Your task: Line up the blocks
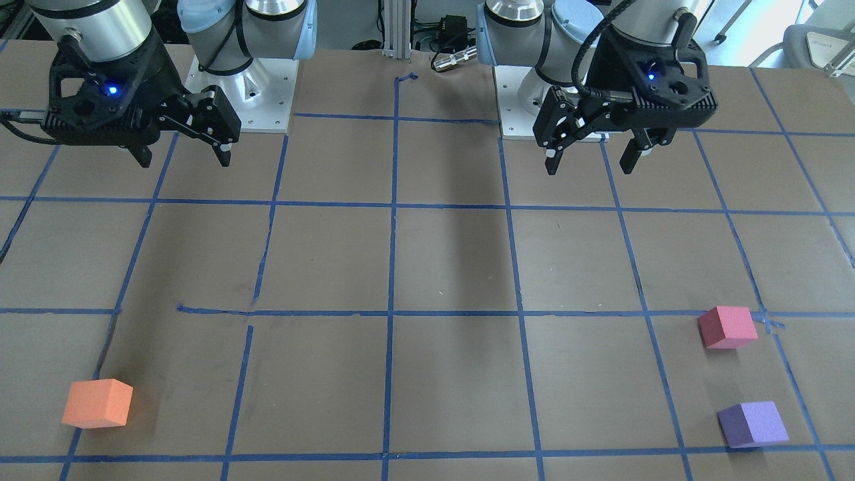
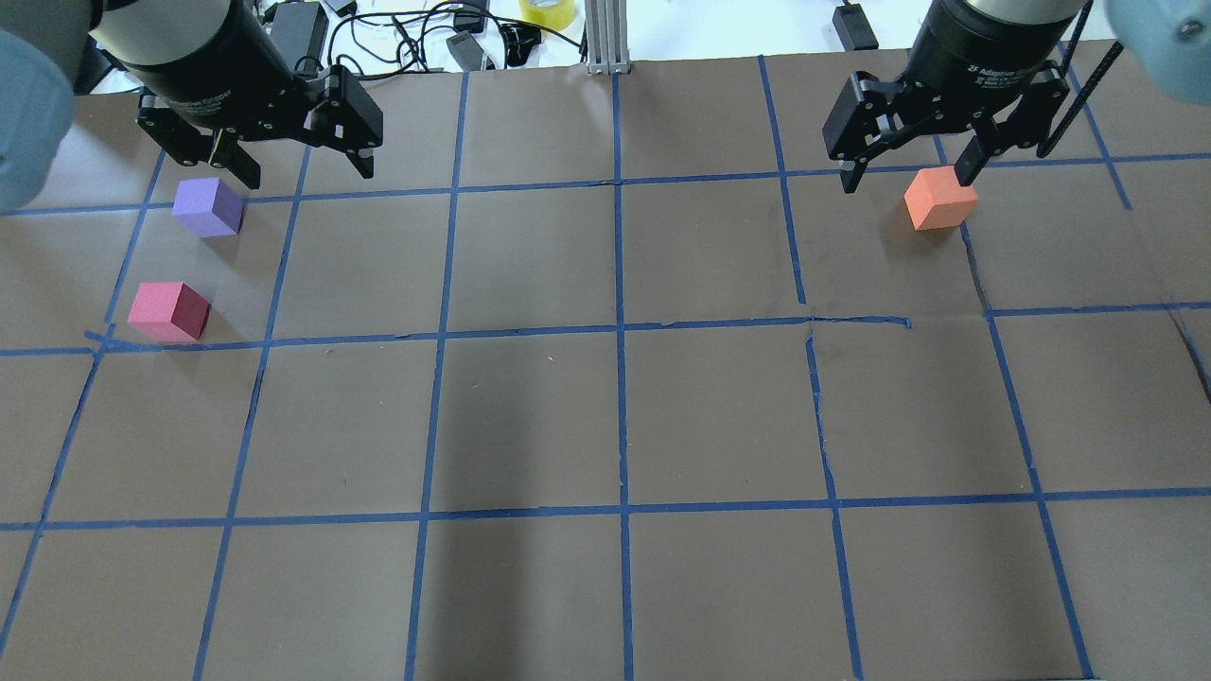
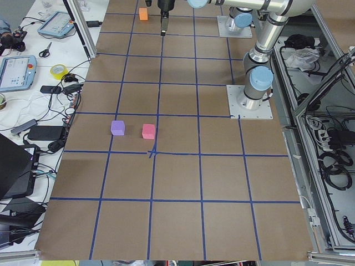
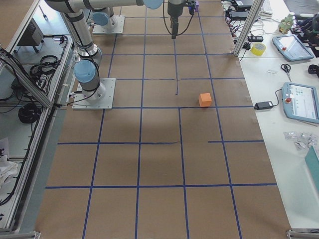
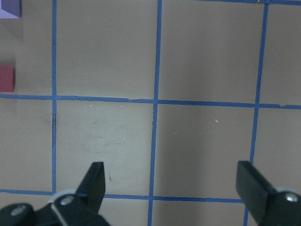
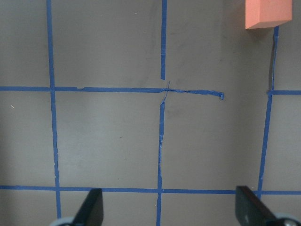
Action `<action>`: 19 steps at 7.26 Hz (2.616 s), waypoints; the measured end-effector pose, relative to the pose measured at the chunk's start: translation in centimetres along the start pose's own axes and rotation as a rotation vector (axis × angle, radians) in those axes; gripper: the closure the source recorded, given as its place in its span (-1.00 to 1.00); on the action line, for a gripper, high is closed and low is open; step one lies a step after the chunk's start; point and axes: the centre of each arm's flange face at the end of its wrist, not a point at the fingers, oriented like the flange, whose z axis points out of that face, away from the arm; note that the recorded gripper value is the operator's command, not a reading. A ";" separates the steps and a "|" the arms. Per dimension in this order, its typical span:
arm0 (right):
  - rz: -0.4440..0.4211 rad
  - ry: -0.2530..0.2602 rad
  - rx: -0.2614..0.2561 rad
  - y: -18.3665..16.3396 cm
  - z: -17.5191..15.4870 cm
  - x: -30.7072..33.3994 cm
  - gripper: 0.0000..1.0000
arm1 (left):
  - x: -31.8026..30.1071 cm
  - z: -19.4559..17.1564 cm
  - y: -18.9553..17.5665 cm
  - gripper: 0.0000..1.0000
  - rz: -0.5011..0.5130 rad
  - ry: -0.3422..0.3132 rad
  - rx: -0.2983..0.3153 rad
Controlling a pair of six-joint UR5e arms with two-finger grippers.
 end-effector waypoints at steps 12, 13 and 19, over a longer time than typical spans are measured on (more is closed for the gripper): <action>0.045 0.051 -0.005 -1.6 1.2 3.2 -1.00 | 0.1 0.7 -0.1 -1.00 -0.003 0.014 0.031; 0.075 0.114 -0.007 -3.1 2.3 5.7 -1.00 | 0.0 0.7 -0.1 -1.00 -0.004 0.014 0.031; 0.085 0.103 -0.052 -12.7 15.5 16.6 -1.00 | -0.2 0.8 -0.1 -1.00 -0.008 0.014 0.029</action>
